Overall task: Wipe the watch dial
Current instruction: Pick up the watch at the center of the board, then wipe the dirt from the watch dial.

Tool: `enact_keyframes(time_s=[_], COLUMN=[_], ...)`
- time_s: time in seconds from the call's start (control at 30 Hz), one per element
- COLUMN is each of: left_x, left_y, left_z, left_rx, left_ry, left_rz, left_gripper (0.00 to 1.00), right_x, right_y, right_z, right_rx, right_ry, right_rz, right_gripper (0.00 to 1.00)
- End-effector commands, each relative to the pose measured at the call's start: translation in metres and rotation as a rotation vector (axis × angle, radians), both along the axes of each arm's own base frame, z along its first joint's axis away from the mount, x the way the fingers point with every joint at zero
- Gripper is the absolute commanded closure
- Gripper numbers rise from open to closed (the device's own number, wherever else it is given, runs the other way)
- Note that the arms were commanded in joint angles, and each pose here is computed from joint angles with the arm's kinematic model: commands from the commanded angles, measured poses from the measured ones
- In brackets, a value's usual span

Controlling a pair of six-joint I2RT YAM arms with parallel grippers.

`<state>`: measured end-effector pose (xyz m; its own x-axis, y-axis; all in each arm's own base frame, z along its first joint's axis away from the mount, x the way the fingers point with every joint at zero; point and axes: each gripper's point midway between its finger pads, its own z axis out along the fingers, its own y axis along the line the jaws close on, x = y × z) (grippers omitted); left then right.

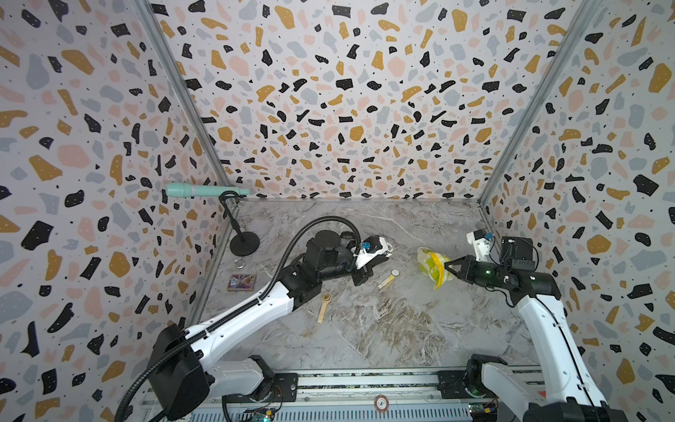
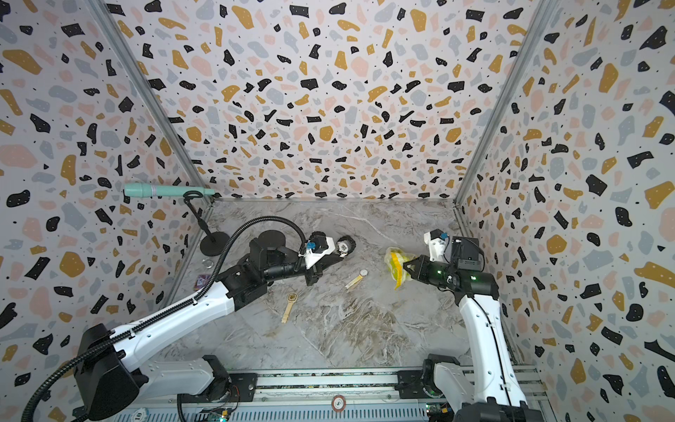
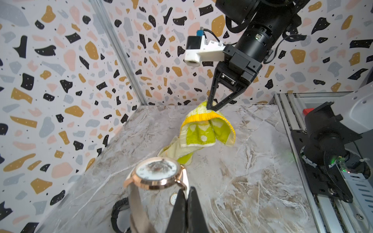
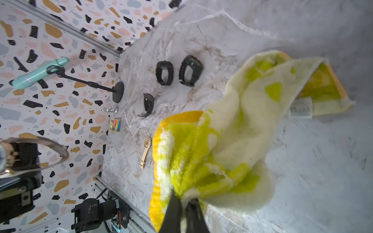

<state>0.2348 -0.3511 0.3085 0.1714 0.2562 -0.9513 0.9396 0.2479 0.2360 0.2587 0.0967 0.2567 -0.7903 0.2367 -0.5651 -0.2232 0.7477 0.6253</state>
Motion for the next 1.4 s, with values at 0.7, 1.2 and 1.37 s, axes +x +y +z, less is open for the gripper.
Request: enact_keyframes(time_s=[0.7,1.2,1.37], left_x=[-0.007,-0.014,-0.019], left_y=[-0.041,-0.030,-0.024], left_z=[-0.020,0.015,0.039], left_rx=[0.097,0.019,-0.045], left_ry=[-0.198,-0.281,-0.323], left_rz=[-0.038,-0.026,-0.017], left_gripper=[1.00,1.00,1.00], right_x=[-0.040,-0.021,-0.004], right_y=[0.097,0.110,0.080], right_z=[0.078,0.043,0.038], right_rx=[-0.042,-0.133,-0.120], right_ry=[-0.154,-0.068,-0.031], right_rz=[0.209,0.157,0.072], right_gripper=[1.00,1.00,1.00])
